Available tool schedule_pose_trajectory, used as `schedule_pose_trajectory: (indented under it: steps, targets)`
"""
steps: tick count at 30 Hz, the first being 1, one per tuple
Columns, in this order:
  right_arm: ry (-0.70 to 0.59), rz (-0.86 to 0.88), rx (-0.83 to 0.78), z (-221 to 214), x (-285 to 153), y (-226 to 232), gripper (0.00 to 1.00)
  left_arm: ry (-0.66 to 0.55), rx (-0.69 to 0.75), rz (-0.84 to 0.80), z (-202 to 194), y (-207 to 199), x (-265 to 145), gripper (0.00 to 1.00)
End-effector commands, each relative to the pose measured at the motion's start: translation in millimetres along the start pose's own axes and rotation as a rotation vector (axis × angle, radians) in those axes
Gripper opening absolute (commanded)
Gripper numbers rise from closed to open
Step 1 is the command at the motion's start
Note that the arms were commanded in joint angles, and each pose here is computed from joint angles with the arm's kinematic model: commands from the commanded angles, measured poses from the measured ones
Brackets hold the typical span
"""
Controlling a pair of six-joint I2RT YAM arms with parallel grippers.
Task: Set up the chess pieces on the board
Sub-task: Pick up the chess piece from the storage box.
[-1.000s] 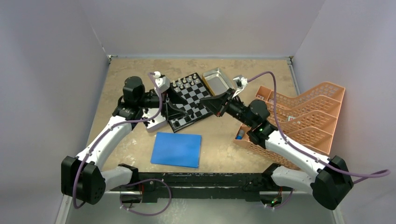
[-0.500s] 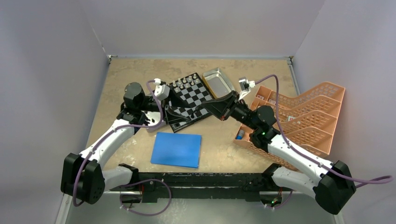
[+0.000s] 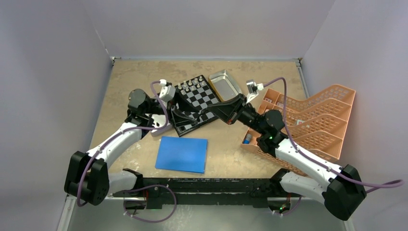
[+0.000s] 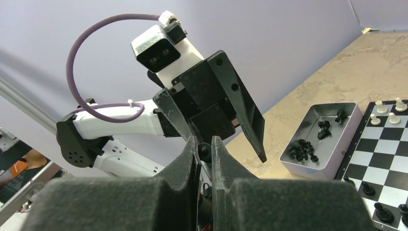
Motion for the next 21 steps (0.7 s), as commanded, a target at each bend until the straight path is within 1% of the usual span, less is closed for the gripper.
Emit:
schedule_pose_trajectory:
  steps: [1,7,15,21]
  targets:
    - [-0.04,0.065,-0.03,11,0,14,0.08,-0.032,0.047,-0.019,12,-5,4,0.49]
    - [-0.035,0.062,-0.03,11,1,14,0.08,-0.04,0.043,-0.033,15,-8,8,0.48]
    - [-0.039,0.061,-0.036,11,2,13,0.08,-0.043,0.037,-0.05,16,-11,12,0.41]
    - [-0.038,0.053,-0.034,9,1,10,0.08,-0.046,0.026,-0.055,19,-14,15,0.39]
Point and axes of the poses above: each gripper's point midway between its finger pads, its own x axis out along the fingers, its own y axis along the line the jaws close on, z = x × y, the point moved 3 cm from there along -x, back along the fingers, and after that the axes turned 2 degrees about -x, right-handed, at the moved point
